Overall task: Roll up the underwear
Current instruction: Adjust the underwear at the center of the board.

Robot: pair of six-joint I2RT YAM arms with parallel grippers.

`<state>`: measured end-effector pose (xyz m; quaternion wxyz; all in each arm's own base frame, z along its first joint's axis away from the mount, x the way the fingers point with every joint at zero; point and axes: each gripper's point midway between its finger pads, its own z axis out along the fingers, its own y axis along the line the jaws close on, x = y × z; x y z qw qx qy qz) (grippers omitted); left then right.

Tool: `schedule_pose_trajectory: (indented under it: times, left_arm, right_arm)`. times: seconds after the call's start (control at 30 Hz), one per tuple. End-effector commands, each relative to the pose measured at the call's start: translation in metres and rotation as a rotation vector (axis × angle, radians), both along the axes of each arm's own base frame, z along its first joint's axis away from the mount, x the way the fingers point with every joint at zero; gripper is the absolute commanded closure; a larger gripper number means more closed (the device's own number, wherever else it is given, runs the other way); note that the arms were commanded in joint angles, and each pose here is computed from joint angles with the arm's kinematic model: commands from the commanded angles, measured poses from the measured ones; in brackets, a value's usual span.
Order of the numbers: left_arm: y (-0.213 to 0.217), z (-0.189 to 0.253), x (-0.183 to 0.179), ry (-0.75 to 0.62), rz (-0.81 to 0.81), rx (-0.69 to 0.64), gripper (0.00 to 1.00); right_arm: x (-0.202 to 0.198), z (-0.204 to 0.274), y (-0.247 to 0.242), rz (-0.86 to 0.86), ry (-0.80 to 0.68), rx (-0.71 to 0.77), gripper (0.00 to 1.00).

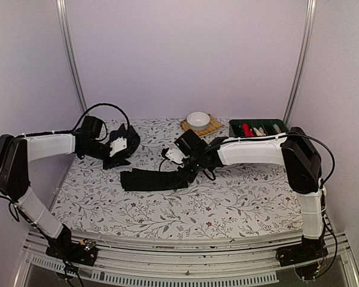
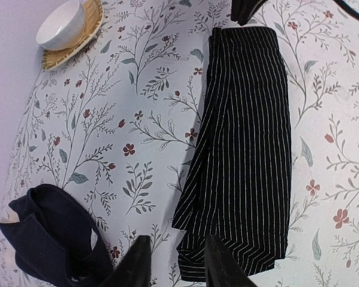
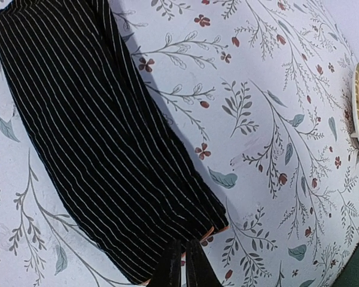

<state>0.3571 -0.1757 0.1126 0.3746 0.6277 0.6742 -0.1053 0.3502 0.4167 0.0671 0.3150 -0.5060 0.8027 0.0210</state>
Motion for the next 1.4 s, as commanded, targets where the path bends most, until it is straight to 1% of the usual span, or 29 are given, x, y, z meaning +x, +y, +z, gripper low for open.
schedule_pose_trajectory:
  times: [0.0,0.2,0.3,0.6,0.73,0.83,0.9,0.97,1.0,1.03,1.07,1.1,1.13,1.27,1.37]
  left_arm:
    - [-0.017,-0.015,0.001,0.038,-0.029,0.004,0.75]
    - [-0.023,-0.046,0.011,0.104,-0.004,0.048,0.77]
    - [-0.016,-0.065,0.022,0.115,0.045,0.092,0.77]
    - [-0.005,-0.11,0.022,0.191,0.073,0.181,0.78]
    - [-0.004,-0.112,0.022,0.198,0.074,0.187,0.77]
    - [-0.007,-0.105,0.024,0.191,0.075,0.173,0.76]
    - [-0.009,-0.098,0.026,0.189,0.077,0.16,0.71]
    - [-0.012,-0.087,0.029,0.181,0.08,0.135,0.61]
    - [-0.014,-0.079,0.031,0.173,0.084,0.119,0.54]
    - [-0.015,-0.071,0.033,0.163,0.09,0.099,0.43]
    - [-0.017,-0.062,0.034,0.156,0.094,0.075,0.28]
    - [-0.018,-0.052,0.034,0.147,0.098,0.049,0.08]
    - [-0.017,-0.043,0.036,0.14,0.106,0.026,0.02]
    - [-0.01,-0.001,0.038,0.074,0.156,-0.065,0.01]
    - [0.007,0.018,0.037,0.016,0.25,-0.11,0.01]
  right_arm:
    - [0.011,0.036,0.022,-0.003,-0.065,0.096,0.95]
    - [0.018,0.016,0.029,-0.008,-0.058,0.072,0.96]
    - [0.018,0.0,0.024,-0.017,-0.044,0.043,0.96]
    - [0.015,-0.046,-0.002,-0.066,0.04,-0.036,0.96]
    - [0.014,-0.051,-0.003,-0.068,0.056,-0.044,0.96]
    - [0.015,-0.043,-0.002,-0.069,0.048,-0.033,0.96]
    - [0.018,-0.034,0.001,-0.072,0.038,-0.023,0.96]
    - [0.021,-0.019,0.003,-0.075,0.02,-0.004,0.96]
    - [0.021,-0.01,0.004,-0.074,0.009,0.01,0.94]
    - [0.022,0.0,0.005,-0.074,-0.002,0.027,0.93]
    - [0.023,0.011,0.006,-0.076,-0.018,0.044,0.93]
    - [0.023,0.019,0.007,-0.077,-0.027,0.053,0.92]
    - [0.023,0.025,0.007,-0.08,-0.036,0.063,0.91]
    - [0.013,0.031,0.01,-0.069,-0.051,0.071,0.86]
    - [-0.001,0.026,0.02,-0.044,-0.068,0.046,0.83]
